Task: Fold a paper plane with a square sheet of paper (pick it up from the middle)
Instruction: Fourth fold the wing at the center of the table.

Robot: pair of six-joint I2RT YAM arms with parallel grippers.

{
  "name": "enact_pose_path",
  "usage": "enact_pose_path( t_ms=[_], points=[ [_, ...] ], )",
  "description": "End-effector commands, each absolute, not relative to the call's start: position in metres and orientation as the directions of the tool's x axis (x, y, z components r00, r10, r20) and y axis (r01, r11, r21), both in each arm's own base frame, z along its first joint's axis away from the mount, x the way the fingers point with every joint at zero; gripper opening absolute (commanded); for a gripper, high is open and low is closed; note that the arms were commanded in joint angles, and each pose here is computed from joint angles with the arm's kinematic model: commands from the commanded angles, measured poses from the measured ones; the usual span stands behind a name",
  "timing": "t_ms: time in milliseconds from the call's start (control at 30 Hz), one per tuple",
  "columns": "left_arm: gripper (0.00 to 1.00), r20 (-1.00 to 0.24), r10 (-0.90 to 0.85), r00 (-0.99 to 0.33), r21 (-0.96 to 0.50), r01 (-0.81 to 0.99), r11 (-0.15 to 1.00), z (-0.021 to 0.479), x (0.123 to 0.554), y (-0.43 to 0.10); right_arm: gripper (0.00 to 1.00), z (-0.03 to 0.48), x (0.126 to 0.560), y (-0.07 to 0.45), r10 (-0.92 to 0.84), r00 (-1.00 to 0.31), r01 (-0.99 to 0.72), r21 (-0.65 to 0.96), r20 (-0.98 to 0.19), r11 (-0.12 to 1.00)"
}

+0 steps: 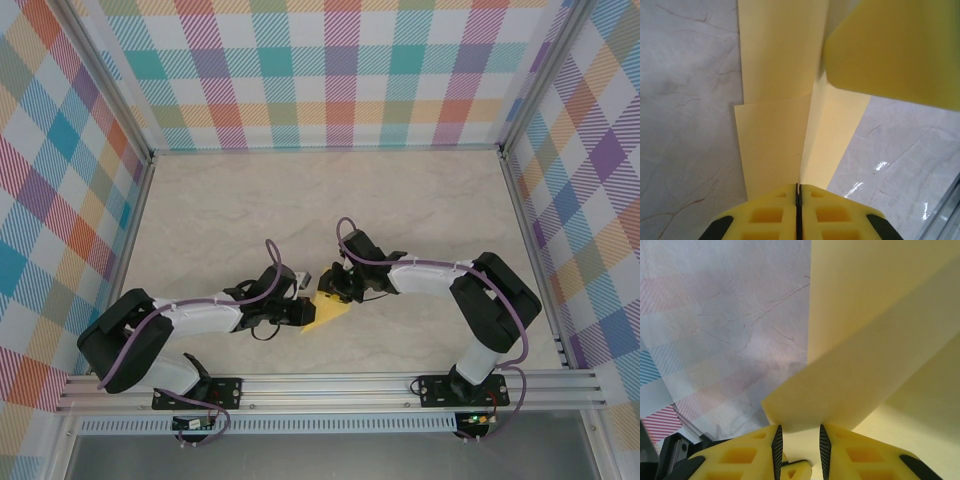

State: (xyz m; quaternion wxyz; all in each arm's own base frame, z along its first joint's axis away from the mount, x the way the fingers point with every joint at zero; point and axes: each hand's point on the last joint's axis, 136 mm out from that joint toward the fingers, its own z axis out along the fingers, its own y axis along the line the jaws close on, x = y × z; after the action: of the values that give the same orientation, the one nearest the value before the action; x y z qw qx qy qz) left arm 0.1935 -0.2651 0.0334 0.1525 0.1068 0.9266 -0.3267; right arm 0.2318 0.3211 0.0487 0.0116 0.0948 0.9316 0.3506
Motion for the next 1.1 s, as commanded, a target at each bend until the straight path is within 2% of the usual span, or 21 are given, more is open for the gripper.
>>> enact_pose_path(
  t_ms=[0, 300, 567, 1067],
  points=[
    [0.08, -0.368, 0.066, -0.927, -0.620, 0.298, 0.726, 0.042, 0.194, -0.269, 0.29, 0.057, 0.236, 0.321, 0.182, -0.983, 0.145, 0.651, 0.010, 0.745],
    [0.07, -0.335, 0.048, -0.941, -0.649, 0.267, 0.712, 0.038, 0.196, -0.268, 0.31, 0.073, 0.234, 0.300, 0.212, -0.976, 0.130, 0.627, -0.056, 0.768],
    [0.08, -0.290, 0.064, -0.955, -0.667, 0.250, 0.702, 0.030, 0.194, -0.272, 0.24, 0.070, 0.229, 0.314, 0.185, -0.982, 0.120, 0.669, -0.026, 0.733],
    [0.08, -0.242, 0.038, -0.970, -0.690, 0.199, 0.696, 0.021, 0.195, -0.268, 0.23, 0.056, 0.236, 0.328, 0.186, -0.983, 0.146, 0.671, 0.012, 0.727]
  ],
)
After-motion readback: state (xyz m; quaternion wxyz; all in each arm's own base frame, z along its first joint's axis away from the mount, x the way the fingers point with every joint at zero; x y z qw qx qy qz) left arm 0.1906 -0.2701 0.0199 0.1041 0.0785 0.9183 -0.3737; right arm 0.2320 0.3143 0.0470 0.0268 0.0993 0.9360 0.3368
